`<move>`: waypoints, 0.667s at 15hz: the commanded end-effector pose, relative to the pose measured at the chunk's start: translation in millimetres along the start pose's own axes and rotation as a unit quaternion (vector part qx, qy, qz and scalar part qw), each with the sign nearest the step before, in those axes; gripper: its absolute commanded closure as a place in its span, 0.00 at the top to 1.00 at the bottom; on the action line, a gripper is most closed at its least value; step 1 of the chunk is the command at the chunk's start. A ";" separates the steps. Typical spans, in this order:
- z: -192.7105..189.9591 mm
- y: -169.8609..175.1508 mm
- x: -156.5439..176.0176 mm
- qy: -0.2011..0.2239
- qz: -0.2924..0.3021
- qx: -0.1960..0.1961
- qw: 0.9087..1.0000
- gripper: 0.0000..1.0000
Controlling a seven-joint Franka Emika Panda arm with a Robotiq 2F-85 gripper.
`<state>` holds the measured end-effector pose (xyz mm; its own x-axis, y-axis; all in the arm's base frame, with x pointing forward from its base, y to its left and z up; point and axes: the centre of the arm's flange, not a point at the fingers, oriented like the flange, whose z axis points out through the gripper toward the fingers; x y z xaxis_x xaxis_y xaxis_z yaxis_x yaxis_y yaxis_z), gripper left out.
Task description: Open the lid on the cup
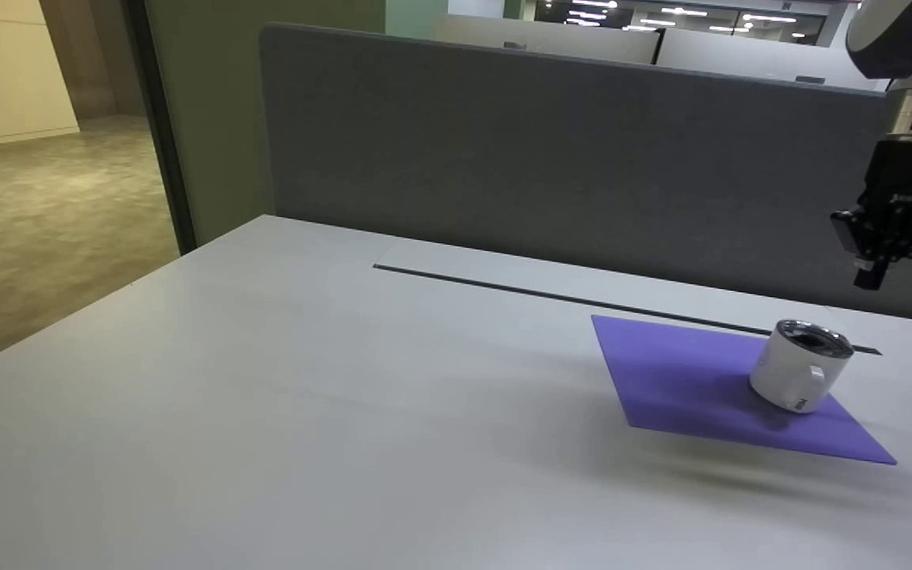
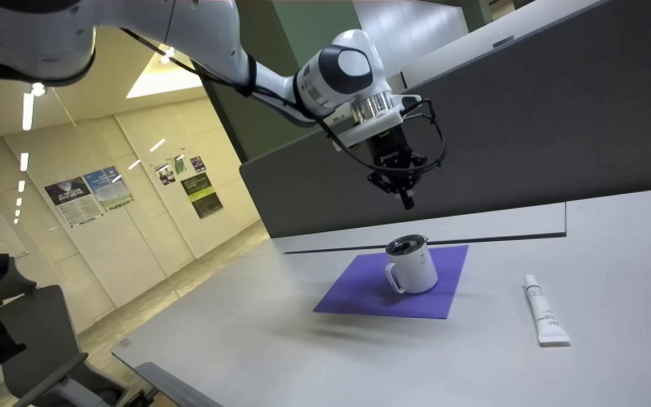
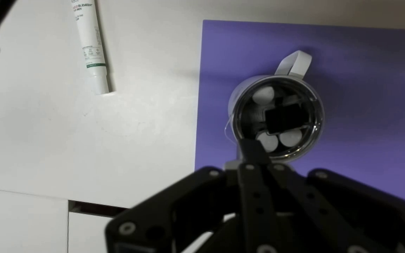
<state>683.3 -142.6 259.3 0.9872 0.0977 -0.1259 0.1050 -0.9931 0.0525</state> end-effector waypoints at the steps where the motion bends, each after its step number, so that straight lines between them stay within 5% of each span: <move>1: 3.6 0.0 -2.1 0.005 0.002 0.000 1.000 0.00; 6: 22.1 2.3 -12.1 0.082 0.015 -0.009 0.997 0.00; 10: 38.8 -0.5 -19.6 0.078 0.008 0.002 0.997 0.00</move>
<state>676.4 -149.9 224.9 0.9945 0.0979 0.0367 0.0946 -0.9921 0.0819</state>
